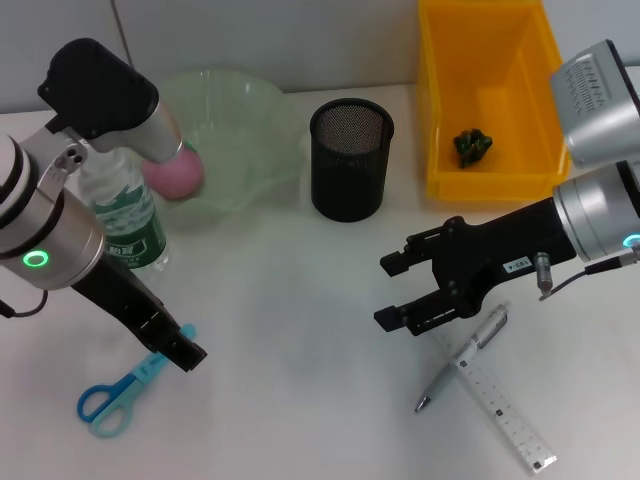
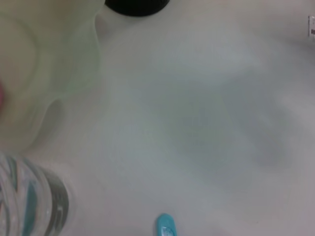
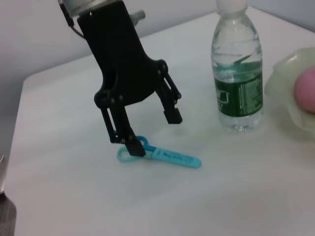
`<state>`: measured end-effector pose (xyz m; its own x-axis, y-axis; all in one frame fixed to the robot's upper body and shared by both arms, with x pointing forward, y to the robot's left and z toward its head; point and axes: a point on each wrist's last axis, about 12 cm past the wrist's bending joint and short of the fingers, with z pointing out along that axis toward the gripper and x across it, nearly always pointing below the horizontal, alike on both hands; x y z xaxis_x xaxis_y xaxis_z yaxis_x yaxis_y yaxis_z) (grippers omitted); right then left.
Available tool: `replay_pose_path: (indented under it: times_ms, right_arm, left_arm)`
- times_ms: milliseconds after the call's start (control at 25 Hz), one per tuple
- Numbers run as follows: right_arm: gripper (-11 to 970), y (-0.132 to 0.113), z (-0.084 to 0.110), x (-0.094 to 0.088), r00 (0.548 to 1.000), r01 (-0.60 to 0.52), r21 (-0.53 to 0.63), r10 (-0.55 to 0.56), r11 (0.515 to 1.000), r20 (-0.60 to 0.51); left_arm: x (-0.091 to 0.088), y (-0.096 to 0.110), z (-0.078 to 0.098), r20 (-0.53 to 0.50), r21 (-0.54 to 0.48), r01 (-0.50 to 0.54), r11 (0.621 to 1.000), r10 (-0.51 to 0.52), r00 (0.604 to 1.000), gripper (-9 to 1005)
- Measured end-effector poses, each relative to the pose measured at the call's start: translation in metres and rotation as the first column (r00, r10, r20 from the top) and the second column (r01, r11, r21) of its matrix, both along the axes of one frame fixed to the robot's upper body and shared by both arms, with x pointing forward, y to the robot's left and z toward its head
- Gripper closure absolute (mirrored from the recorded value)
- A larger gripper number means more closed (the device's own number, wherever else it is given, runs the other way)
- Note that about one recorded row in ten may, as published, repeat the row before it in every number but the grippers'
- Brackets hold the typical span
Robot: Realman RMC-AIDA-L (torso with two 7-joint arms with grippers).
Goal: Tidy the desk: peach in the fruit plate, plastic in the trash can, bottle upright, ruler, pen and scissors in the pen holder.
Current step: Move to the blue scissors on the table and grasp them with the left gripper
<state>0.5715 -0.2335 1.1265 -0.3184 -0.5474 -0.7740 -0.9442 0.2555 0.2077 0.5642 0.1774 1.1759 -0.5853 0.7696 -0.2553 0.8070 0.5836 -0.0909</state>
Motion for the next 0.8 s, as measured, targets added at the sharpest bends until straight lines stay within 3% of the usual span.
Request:
replay_pose_path:
  times_ms: [400, 800]
  right_arm:
    - [186, 0.004, 0.005, 0.013, 1.000, -0.007, -0.016, 0.007, 1.000, -0.018]
    - [187, 0.008, 0.004, 0.018, 1.000, -0.008, -0.065, 0.008, 0.998, 0.000]
  left_arm:
    - [0.010, -0.002, -0.011, -0.048, 0.050, 0.026, 0.998, -0.023, 0.999, 204]
    - [0.013, -0.001, -0.014, -0.038, 0.102, -0.022, 0.995, 0.026, 0.999, 211]
